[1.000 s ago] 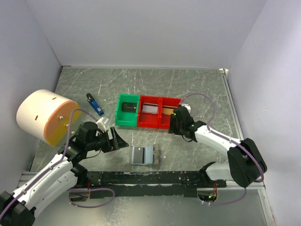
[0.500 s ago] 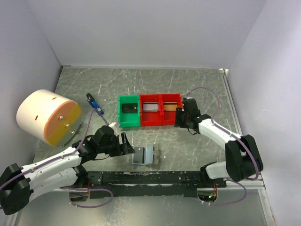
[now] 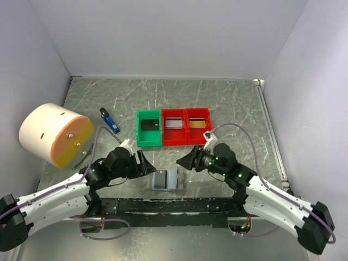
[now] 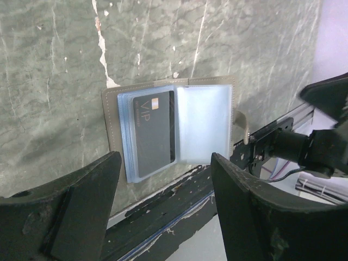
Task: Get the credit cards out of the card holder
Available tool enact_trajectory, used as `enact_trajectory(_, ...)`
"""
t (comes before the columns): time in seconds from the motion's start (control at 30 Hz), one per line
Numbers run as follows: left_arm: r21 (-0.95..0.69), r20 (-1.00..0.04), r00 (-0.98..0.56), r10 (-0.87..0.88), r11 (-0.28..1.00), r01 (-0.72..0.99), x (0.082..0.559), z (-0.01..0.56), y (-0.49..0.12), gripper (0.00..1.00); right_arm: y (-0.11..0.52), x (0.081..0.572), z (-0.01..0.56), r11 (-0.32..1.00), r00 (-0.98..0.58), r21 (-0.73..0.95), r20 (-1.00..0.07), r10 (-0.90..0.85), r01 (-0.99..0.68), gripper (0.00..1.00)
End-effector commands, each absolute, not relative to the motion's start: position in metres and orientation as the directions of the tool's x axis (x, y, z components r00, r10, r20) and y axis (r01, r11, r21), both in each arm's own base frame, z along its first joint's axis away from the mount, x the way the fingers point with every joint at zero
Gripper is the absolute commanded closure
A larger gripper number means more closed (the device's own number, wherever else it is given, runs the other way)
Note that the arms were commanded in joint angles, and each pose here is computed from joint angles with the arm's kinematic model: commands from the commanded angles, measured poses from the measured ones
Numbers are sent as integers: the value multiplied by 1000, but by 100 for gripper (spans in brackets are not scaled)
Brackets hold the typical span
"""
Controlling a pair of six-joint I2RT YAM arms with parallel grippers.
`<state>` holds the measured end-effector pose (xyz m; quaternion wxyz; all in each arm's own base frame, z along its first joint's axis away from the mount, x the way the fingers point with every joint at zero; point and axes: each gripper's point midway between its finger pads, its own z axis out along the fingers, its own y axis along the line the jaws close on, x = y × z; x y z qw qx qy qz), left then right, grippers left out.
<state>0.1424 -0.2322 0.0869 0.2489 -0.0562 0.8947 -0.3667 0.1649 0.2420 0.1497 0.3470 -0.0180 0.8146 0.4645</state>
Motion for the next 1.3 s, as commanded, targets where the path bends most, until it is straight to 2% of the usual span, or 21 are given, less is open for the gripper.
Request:
enact_trajectory(0.0, -701, -425, -831, -360, 712, 50, 150, 97, -226, 22, 268, 159, 150, 571, -797, 752, -546, 259, -329, 50)
enact_trajectory(0.33, -712, -424, -822, -380, 701, 42, 152, 103, -226, 24, 315, 128, 99, 678, -833, 651, -543, 102, -341, 57)
enact_trajectory(0.6, -714, -402, -866, -298, 694, 92, 143, 93, -247, 28, 298, 133, 45, 770, -850, 593, -509, 134, -234, 64)
enact_trajectory(0.73, -686, -414, -874, -256, 718, 114, 139, 88, -260, 32, 298, 130, 38, 747, -854, 618, -502, 136, -245, 65)
enact_trajectory(1.1, -641, -449, -865, -223, 755, 138, 137, 82, -277, 54, 298, 129, 35, 711, -863, 664, -478, 164, -232, 70)
enact_trajectory(1.27, -600, -452, -870, -198, 788, 133, 136, 72, -278, 55, 303, 129, 34, 708, -869, 667, -469, 157, -232, 71)
